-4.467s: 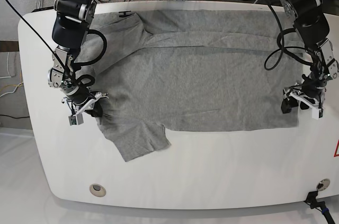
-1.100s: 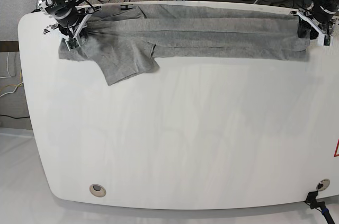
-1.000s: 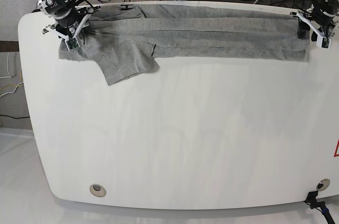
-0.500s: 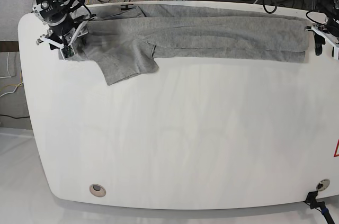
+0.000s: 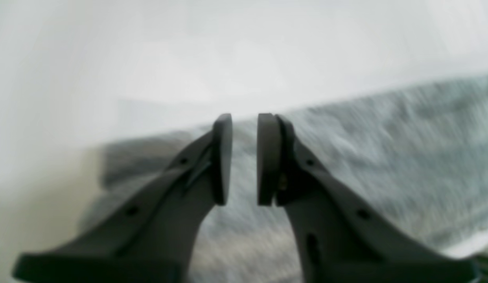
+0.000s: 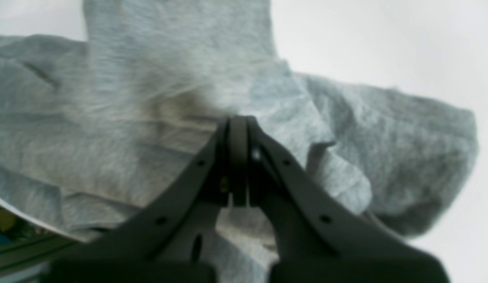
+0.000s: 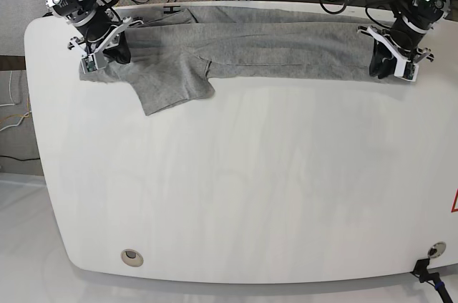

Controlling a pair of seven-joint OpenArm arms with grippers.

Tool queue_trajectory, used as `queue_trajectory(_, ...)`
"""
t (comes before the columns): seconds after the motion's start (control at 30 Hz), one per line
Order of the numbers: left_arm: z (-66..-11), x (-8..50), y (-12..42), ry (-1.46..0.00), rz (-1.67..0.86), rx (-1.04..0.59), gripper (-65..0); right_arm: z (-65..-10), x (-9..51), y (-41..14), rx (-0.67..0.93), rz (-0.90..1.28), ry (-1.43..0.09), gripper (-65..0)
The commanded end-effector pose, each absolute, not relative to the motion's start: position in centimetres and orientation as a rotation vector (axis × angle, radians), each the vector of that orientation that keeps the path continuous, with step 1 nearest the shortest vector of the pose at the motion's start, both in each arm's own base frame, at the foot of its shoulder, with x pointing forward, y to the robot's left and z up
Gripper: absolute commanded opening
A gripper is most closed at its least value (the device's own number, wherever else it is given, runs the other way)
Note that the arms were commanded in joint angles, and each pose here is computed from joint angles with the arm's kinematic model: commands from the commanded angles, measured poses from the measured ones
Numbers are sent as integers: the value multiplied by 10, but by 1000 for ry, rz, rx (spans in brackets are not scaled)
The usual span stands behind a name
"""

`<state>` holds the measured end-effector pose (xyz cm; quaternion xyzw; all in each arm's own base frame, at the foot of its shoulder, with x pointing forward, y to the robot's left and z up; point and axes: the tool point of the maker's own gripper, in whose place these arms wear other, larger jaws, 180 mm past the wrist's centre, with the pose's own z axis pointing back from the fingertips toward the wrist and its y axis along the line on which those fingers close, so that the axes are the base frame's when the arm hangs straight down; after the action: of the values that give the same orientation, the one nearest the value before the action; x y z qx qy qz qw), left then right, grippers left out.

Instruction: Fold the T-shirt properly

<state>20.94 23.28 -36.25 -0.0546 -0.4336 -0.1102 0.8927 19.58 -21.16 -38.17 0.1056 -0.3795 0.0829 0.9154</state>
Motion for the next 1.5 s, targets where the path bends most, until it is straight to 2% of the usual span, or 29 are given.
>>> queue_trajectory(0.0, -366, 211, 228, -894, -258, -118, -639, -387, 197, -215, 233, 152, -783, -650)
queue_trajectory(0.2, -419, 196, 238, -742, -226, -121, -650, -423, 193, -222, 286, 88, -731, -650)
queue_trajectory(0.47, -441, 221, 251, -748, -187, -160, -650, -455, 204, -236, 279, 31, -675, -650)
queue_trajectory(0.57, -444, 233, 252, -755, -165, -171, -650, -458, 221, -244, 268, 21, -703, -650)
queue_trajectory(0.77, -444, 264, 261, -782, -132, -181, -650, -459, 249, -259, 276, -24, -753, -650)
queue_trajectory(0.97, -439, 270, 260, -798, -133, -182, -650, -455, 259, -259, 279, -26, -778, -650)
queue_trajectory(1.13, -413, 283, 258, -868, -180, -152, -650, -425, 275, -254, 254, 33, -855, -650)
queue_trajectory(1.27, -397, 283, 254, -904, -218, -130, -650, -400, 287, -244, 221, 97, -918, -650)
queue_trajectory(1.47, -388, 288, 248, -997, -193, -51, -650, -394, 293, -208, 134, 174, -965, -650)
